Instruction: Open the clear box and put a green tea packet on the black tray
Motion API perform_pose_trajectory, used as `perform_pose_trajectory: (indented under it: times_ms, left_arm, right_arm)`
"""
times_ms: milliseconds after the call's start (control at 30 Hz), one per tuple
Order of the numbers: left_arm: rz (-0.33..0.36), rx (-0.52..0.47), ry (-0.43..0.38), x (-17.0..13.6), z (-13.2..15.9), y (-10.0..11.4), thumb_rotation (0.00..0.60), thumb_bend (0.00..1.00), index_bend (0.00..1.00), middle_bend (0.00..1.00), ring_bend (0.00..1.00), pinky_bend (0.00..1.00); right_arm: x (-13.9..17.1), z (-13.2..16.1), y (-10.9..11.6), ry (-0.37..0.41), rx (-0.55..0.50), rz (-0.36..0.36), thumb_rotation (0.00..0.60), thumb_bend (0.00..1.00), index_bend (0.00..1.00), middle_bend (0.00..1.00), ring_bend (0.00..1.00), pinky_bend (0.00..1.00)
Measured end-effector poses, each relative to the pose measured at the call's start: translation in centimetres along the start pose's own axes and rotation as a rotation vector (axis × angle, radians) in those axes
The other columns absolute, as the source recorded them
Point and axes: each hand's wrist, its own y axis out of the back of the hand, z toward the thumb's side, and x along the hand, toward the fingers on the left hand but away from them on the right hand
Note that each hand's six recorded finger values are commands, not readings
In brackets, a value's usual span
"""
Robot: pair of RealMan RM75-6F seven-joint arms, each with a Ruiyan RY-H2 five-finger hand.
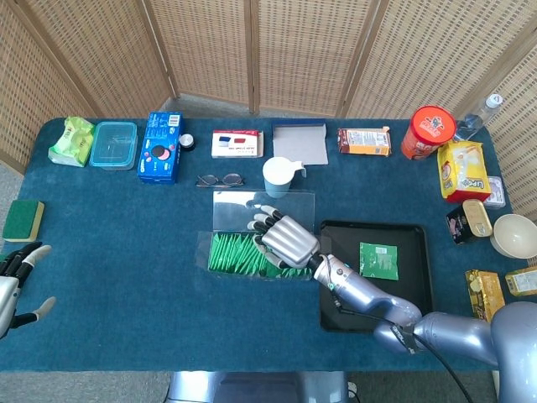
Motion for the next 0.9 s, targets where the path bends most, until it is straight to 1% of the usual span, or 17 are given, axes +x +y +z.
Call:
perform_pose_trajectory:
  times_ms: [267, 567, 900]
  left_arm:
    - [0.002, -0.001, 0.004, -0.1, -0.2, 0.0, 0.600, 0.20, 0.13, 0.13, 0.15, 0.24]
    - [0.000, -0.002, -0.002, 0.0, 0.0, -0.1, 0.600, 0.20, 0.13, 0.13, 0.15, 0.24]
    - [0.002, -0.003, -0.004, 0.0, 0.1, 0.0, 0.600, 0.20, 0.13, 0.13, 0.15, 0.24]
  right_arm:
    - [-0.1, -0.1, 0.1, -0.005, -0.002, -0.007, 0.600, 0.47, 0.63, 0.29, 0.21, 0.14]
    - [0.2, -0.8, 1.0, -0.025, -0.016, -0.035, 0.600, 0.47, 0.65, 0.30, 0.22, 0.14]
    - [0.7, -1.0, 1.8, -0.029, -0.025, -0.058, 0.600, 0.48, 0.65, 0.30, 0.22, 0.14]
